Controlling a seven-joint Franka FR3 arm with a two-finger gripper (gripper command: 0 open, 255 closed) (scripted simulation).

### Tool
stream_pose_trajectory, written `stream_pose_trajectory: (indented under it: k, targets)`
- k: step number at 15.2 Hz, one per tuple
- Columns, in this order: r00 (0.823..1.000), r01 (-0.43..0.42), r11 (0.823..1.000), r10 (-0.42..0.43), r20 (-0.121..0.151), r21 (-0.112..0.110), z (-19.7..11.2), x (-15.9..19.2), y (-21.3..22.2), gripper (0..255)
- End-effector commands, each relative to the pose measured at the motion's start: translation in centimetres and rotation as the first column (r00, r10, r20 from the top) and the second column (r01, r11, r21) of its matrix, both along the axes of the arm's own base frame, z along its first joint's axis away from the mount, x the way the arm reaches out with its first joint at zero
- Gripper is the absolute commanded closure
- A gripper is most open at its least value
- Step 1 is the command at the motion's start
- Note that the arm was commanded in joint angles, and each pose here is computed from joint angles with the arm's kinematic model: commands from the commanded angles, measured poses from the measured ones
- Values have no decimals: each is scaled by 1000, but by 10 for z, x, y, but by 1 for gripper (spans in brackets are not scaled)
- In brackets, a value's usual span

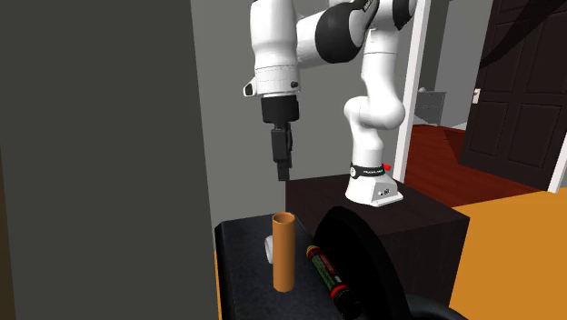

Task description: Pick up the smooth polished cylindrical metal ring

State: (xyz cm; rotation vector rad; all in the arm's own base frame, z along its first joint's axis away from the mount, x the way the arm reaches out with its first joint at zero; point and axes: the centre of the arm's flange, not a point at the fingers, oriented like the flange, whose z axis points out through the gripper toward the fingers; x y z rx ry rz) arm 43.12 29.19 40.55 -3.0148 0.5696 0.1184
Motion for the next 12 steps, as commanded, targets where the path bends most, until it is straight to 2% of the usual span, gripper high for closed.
stream_pose_trajectory:
  k: [1, 10, 12]
  targets:
    - [1000, 19, 1000, -19, -5, -1, -10, 11, 21, 0]
    - [995, 93, 996, -93, -28, -10, -67, 61, 114, 0]
    - [995, 93, 996, -93, -28, -10, -78, 61, 114, 0]
